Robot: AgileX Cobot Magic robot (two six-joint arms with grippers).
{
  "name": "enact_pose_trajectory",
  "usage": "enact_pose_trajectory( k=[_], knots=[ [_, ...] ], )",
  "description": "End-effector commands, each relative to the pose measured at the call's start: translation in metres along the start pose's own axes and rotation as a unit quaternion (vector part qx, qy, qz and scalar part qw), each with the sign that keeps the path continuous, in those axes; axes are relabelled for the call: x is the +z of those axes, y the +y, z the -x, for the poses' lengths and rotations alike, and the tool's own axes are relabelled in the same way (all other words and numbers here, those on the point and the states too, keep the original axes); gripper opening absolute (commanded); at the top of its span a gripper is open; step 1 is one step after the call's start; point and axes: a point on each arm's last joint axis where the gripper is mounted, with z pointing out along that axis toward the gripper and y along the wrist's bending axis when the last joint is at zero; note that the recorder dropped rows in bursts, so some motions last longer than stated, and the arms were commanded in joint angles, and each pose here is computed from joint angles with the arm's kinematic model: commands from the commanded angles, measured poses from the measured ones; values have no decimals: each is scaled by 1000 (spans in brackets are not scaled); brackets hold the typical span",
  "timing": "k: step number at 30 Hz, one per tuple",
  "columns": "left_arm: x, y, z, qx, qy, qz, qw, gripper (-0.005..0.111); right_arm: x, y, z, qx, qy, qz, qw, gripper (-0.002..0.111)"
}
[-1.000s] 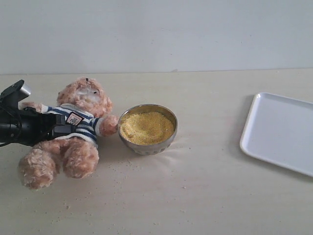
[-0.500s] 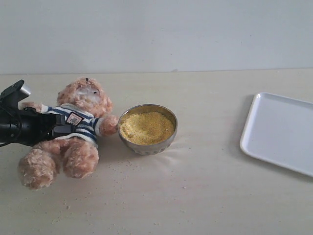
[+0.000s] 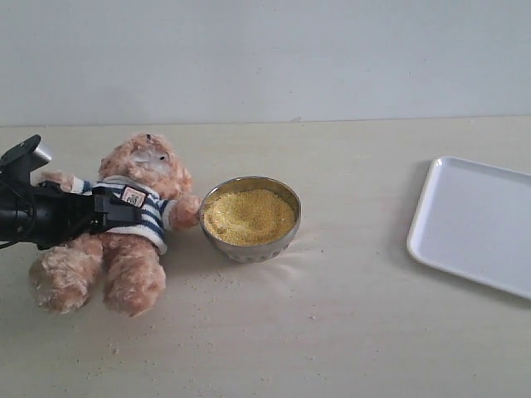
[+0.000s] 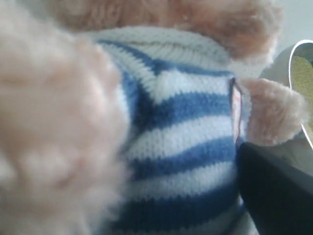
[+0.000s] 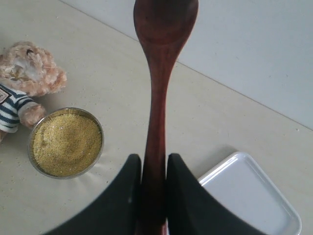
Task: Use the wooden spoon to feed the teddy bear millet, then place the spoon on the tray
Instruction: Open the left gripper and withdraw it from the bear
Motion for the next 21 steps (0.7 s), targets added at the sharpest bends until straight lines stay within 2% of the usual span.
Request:
enact_pose_trajectory(
  k=[1,4,9,21],
  knots=[
    [-13,-13,14,17,-30,-12,999,87,-5,0,0,-6,-6,-2,1000,0],
    [-24,-18,19,45,-37,1,998,87,-5,0,0,-6,-6,-2,1000,0],
    [-40,-18,23,77,-18,63,995,87,-5,0,0,-6,-6,-2,1000,0],
    [-65,-26,22,79,18,101,992,87,-5,1,0,-3,-8,8,1000,0]
  ],
)
